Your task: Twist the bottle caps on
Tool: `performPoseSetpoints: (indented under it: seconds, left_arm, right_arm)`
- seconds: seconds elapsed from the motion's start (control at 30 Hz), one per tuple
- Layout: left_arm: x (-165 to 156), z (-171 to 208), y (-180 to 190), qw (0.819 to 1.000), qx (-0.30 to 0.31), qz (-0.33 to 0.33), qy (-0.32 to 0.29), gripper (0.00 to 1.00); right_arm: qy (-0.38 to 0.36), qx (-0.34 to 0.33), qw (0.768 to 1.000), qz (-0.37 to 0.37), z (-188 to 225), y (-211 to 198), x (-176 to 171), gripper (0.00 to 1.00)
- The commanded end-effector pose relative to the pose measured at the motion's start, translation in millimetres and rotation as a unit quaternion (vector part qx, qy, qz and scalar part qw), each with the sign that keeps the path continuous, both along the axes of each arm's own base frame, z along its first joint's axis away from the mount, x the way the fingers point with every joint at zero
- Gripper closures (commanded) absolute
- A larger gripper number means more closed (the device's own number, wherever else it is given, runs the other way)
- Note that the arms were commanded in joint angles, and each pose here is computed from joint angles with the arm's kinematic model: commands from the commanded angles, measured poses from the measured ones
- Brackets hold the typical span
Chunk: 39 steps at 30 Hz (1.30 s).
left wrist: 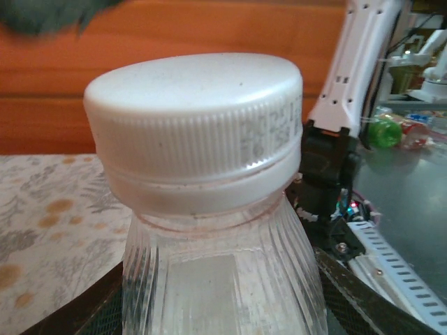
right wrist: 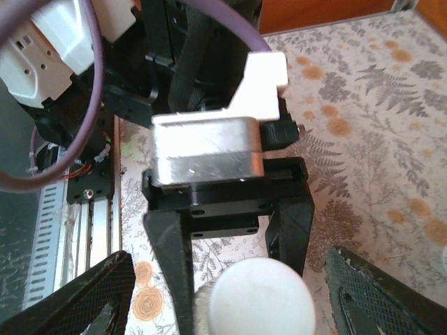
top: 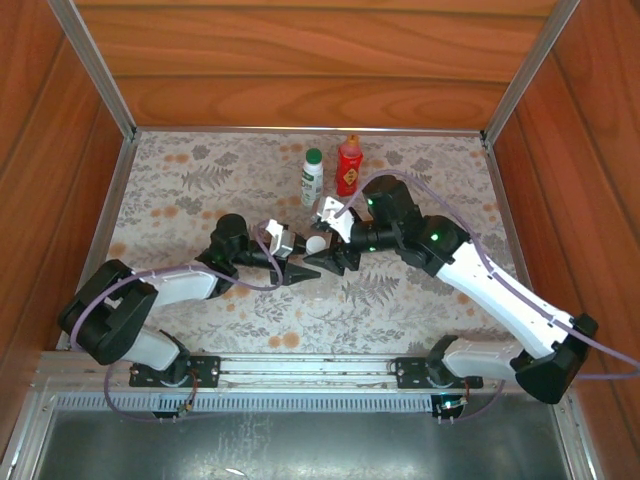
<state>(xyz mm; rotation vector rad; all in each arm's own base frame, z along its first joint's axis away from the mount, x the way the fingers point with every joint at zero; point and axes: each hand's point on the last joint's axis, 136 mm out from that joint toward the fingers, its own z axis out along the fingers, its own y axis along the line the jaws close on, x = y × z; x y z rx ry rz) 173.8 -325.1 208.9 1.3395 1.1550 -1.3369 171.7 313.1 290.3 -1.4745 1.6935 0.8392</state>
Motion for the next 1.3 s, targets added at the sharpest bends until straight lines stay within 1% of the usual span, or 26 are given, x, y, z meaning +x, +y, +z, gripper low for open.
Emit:
performPoseSetpoints:
  seconds: [0.0, 0.1, 0.23, 0.33, 0.4, 0.47, 0.5, 0.53, 0.6, 0.63, 0.73, 0.8, 0.83, 0.87, 0.9, 0.93, 1.0, 1.07, 1.1, 1.17, 1.2, 1.27]
  left_arm:
    - [-20, 12, 6, 0.999, -0.012, -0.046, -0.009, 0.45]
    - [-22, 14, 9, 0.999, -0.014, -0.045, -0.013, 0.45]
    - [-19, 14, 8, 0.999, -0.011, -0.034, -0.01, 0.45]
    - [-15, 11, 6, 1.0, -0.007, -0.024, -0.008, 0.46]
    - [-7, 10, 4, 1.0, -0.005, -0.007, -0.007, 0.46]
    - [7, 10, 2, 0.999, -0.005, 0.036, -0.017, 0.46]
    - [19, 11, 1, 0.997, -0.005, 0.068, -0.022, 0.46]
    - [33, 13, 1, 0.994, -0.006, 0.109, -0.029, 0.46]
    - [60, 15, 2, 0.983, -0.004, 0.181, -0.033, 0.46]
    - [74, 16, 2, 0.977, -0.004, 0.213, -0.031, 0.46]
    - [105, 13, -1, 0.96, 0.003, 0.28, -0.019, 0.47]
    - [121, 11, -3, 0.947, 0.006, 0.32, -0.013, 0.47]
    - [129, 8, -3, 0.939, 0.008, 0.345, -0.007, 0.46]
    - [134, 7, -3, 0.933, 0.01, 0.359, -0.004, 0.47]
    - [134, 6, -4, 0.933, 0.01, 0.361, -0.002, 0.47]
    - [133, 6, -4, 0.933, 0.011, 0.359, -0.002, 0.46]
    - [128, 3, -4, 0.937, 0.013, 0.35, -0.001, 0.46]
    - [117, 0, -3, 0.944, 0.017, 0.329, -0.007, 0.46]
    - [111, -2, -3, 0.948, 0.02, 0.317, -0.01, 0.46]
    - [94, -9, -1, 0.964, 0.025, 0.264, -0.003, 0.46]
    - [86, -11, 1, 0.971, 0.025, 0.237, 0.007, 0.46]
    - [71, -15, 3, 0.982, 0.027, 0.188, 0.023, 0.46]
  right_arm:
    - [0.002, 0.0, 1.0, 0.02, 4, 3, -1, 0.25]
    - [0.007, -0.004, 1.0, 0.021, 0, 6, 1, 0.31]
    - [0.013, -0.006, 1.0, 0.023, 0, 6, 0, 0.48]
    - [0.018, -0.001, 1.0, 0.024, 2, 7, -1, 0.57]
    - [0.021, 0.003, 1.0, 0.021, 3, 7, -1, 0.62]
    - [0.019, 0.003, 1.0, 0.002, 3, 7, 5, 0.64]
    - [0.017, 0.001, 1.0, -0.02, 0, 6, 12, 0.64]
    - [0.01, 0.001, 0.998, -0.059, -3, 5, 25, 0.64]
    - [-0.015, -0.006, 0.986, -0.164, -12, -5, 61, 0.66]
    - [-0.027, -0.012, 0.979, -0.201, -17, -10, 74, 0.68]
    - [-0.028, -0.02, 0.955, -0.295, -29, -21, 103, 0.72]
    - [-0.009, -0.026, 0.93, -0.367, -39, -30, 119, 0.72]
    - [0.002, -0.032, 0.918, -0.395, -45, -34, 125, 0.7]
    - [0.005, -0.043, 0.907, -0.419, -53, -38, 132, 0.7]
    - [0.007, -0.053, 0.901, -0.431, -57, -40, 136, 0.7]
    - [0.011, -0.064, 0.899, -0.432, -61, -39, 137, 0.69]
    - [0.013, -0.063, 0.909, -0.411, -57, -34, 133, 0.67]
    - [-0.005, -0.035, 0.94, -0.34, -42, -18, 119, 0.65]
    - [-0.017, -0.017, 0.949, -0.313, -31, -14, 113, 0.62]
    - [-0.043, 0.027, 0.969, -0.243, -11, -5, 92, 0.5]
    - [-0.053, 0.048, 0.975, -0.212, -2, -4, 80, 0.44]
    - [-0.062, 0.069, 0.984, -0.151, 11, -3, 56, 0.37]
